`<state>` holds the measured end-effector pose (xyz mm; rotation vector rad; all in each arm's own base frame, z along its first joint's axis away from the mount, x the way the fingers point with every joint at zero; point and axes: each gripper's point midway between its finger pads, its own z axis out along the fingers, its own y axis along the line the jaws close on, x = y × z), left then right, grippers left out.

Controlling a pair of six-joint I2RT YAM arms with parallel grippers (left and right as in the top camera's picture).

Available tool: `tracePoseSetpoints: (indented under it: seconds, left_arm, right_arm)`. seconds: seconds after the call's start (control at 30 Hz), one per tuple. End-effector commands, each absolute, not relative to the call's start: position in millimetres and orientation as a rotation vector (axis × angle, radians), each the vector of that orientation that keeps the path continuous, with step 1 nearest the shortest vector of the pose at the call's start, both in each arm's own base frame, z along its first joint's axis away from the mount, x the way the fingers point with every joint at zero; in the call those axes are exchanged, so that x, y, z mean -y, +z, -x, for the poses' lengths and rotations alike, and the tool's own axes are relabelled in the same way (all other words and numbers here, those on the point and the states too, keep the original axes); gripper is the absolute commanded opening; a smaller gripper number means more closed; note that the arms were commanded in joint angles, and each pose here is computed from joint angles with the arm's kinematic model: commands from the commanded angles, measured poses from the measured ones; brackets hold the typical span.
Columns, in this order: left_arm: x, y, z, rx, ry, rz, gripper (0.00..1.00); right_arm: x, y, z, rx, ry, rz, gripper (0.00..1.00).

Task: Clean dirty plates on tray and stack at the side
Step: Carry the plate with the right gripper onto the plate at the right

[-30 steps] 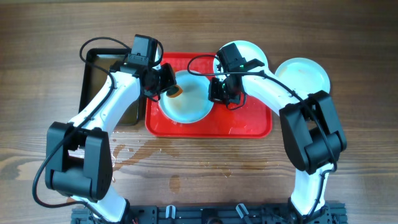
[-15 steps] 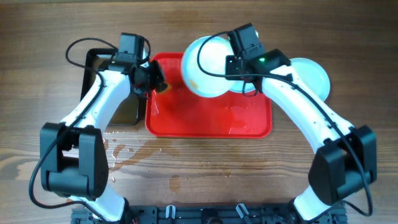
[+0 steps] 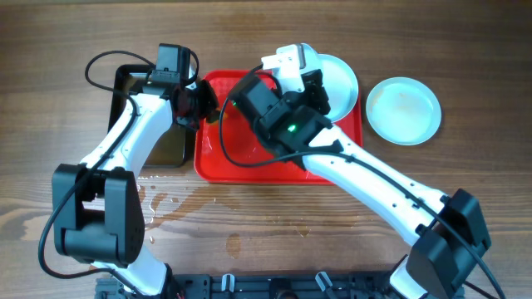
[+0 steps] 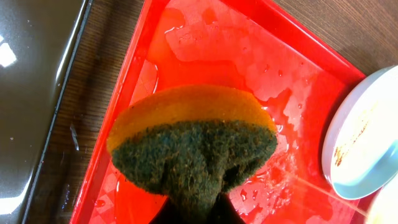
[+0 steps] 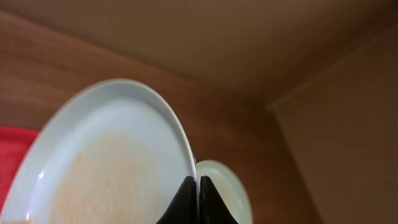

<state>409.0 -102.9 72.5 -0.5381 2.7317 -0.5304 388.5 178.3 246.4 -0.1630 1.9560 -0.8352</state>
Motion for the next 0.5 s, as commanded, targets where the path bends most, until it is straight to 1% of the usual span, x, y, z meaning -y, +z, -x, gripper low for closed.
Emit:
tracePoseSetpoints:
  seconds: [0.0,0.07,0.13,0.2,0.3,0.47]
  left_arm:
    - [102.3,84.9,-414.9,-2.697,-0.536,0.539,0.04]
    - [102.3,84.9,-414.9,-2.697,-0.536,0.539,0.04]
    - [102.3,84.9,-414.9,-2.697,-0.536,0.539,0.04]
    - [102.3,84.9,-414.8,-2.698,-0.536,0.539,0.04]
    - [101.9,83.7,-412.5,-2.708,-0.532,0.543,0.04]
    - [101.8,83.6,-412.3,-2.709,-0.532,0.543,0.04]
  right_arm:
    - [-164.8,284.1,-380.5,-1.834,-0.929,0.062,0.04]
    - [-165.4,283.5,-380.7,-1.837,-0.924,0.064,0.04]
    - [-175.2,271.5,-384.2,-1.896,-0.844,0.111,0.04]
    - [-196.6,245.3,-387.8,-2.024,-0.668,0.218,0.04]
    - [-230.6,200.7,-377.4,-2.256,-0.334,0.353,0.04]
    - [-244.3,169.1,-358.7,-2.464,-0.071,0.448,0.04]
